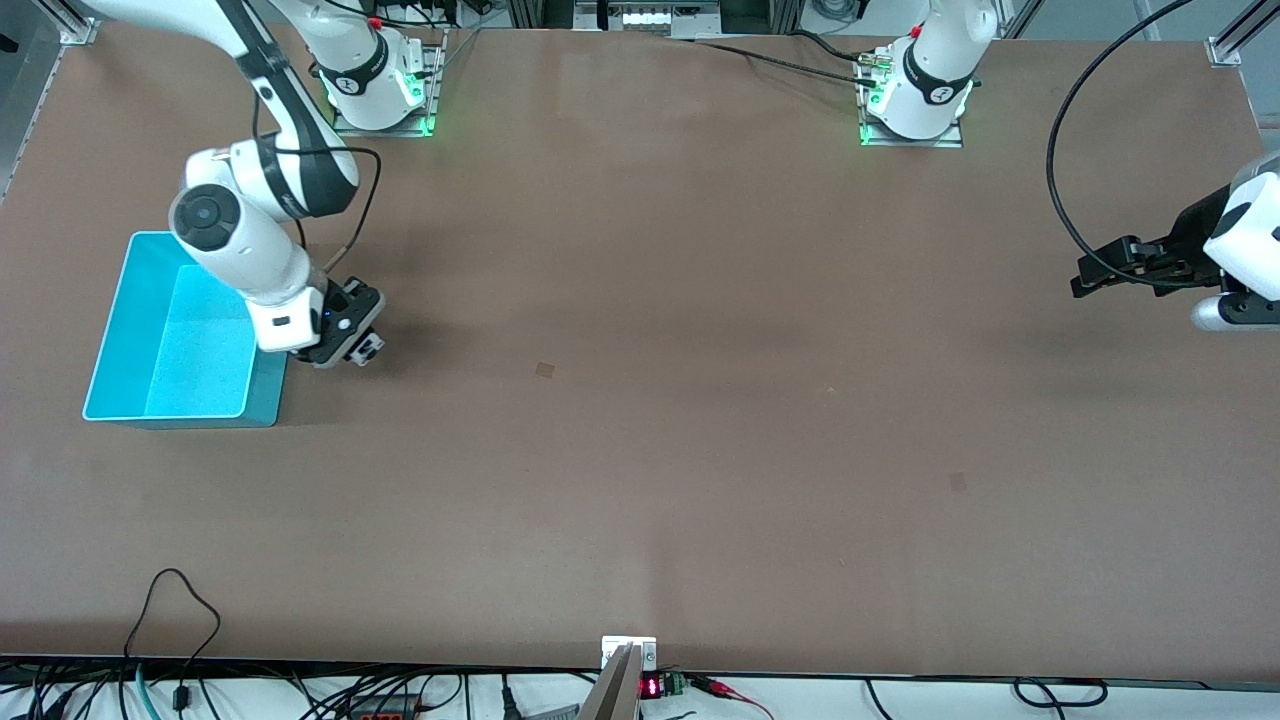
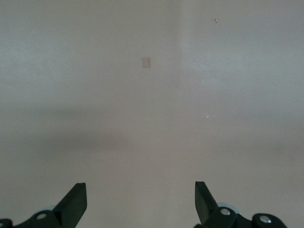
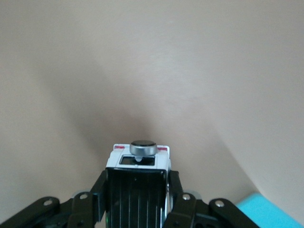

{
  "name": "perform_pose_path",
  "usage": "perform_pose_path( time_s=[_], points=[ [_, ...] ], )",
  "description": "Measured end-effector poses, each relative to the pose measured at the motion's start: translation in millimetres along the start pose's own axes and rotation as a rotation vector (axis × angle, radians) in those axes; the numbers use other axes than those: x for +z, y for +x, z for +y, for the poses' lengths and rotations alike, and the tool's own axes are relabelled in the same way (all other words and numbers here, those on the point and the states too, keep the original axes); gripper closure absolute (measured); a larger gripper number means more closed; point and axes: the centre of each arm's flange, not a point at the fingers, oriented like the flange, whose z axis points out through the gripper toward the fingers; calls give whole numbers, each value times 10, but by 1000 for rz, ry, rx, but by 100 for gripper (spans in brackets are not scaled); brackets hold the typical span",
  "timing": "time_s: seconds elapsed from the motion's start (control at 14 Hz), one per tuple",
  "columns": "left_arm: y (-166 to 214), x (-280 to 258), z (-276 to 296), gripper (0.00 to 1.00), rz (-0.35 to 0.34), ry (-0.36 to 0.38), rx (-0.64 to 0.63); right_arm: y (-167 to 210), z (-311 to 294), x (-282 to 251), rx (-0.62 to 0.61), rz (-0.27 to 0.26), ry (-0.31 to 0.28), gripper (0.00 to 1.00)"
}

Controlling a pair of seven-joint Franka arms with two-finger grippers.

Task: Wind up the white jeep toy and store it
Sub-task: 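Carry the jeep over the turquoise box with the right gripper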

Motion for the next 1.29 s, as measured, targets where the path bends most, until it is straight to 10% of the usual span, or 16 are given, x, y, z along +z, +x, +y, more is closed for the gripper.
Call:
perform_pose_path(
  time_s=[0.36,0.64,1.29],
  points=[
    [1,-2,-12,0,1,0,-2,-350,682,-660,269,-34,-52,46],
    [1,-3,-16,0,1,0,-3,-1108,1226,-571,478,-71,-33,46],
    [3,-18,-15,0,9,0,-2,-1560,1348,77,843,-177,42,49]
  ],
)
